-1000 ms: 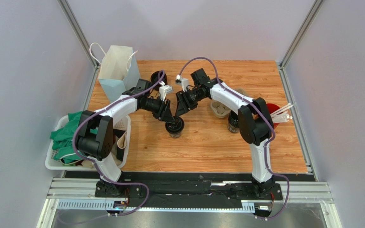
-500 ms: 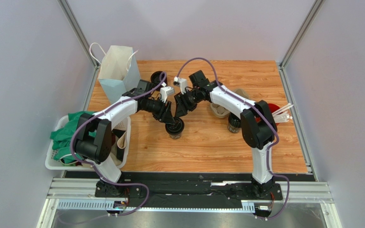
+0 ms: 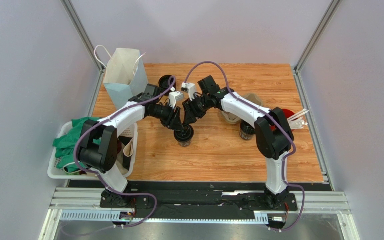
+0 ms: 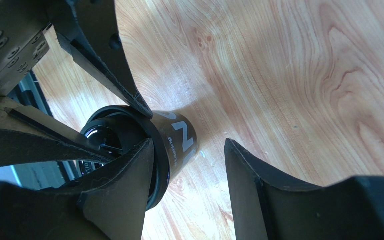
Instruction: Pack the takeout coffee
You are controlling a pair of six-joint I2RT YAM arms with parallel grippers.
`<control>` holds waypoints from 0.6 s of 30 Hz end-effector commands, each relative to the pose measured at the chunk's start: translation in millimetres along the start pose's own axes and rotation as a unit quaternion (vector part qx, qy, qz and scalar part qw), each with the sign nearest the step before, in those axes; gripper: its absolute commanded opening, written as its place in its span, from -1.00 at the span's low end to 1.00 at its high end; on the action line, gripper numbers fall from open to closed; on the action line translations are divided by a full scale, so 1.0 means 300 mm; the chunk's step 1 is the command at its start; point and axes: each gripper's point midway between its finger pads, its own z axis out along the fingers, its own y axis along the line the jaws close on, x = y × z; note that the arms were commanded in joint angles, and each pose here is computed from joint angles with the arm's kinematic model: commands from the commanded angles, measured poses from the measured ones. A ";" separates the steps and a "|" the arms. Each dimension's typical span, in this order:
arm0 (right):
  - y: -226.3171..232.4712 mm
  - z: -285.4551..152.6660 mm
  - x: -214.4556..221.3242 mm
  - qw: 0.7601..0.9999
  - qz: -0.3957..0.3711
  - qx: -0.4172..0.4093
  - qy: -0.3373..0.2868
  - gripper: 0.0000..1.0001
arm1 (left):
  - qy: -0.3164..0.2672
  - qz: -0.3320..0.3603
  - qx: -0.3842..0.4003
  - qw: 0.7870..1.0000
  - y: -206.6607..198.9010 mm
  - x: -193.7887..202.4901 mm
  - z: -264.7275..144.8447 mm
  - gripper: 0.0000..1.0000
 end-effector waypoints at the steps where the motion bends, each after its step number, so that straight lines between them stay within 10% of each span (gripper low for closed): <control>1: -0.089 0.076 0.378 0.983 0.012 0.066 0.171 0.13 | 0.095 0.028 -0.088 0.991 0.134 0.169 0.007 0.00; 18: -0.079 0.058 0.342 0.984 -0.013 0.076 0.160 0.15 | 0.106 0.033 -0.097 0.989 0.143 0.182 -0.002 0.08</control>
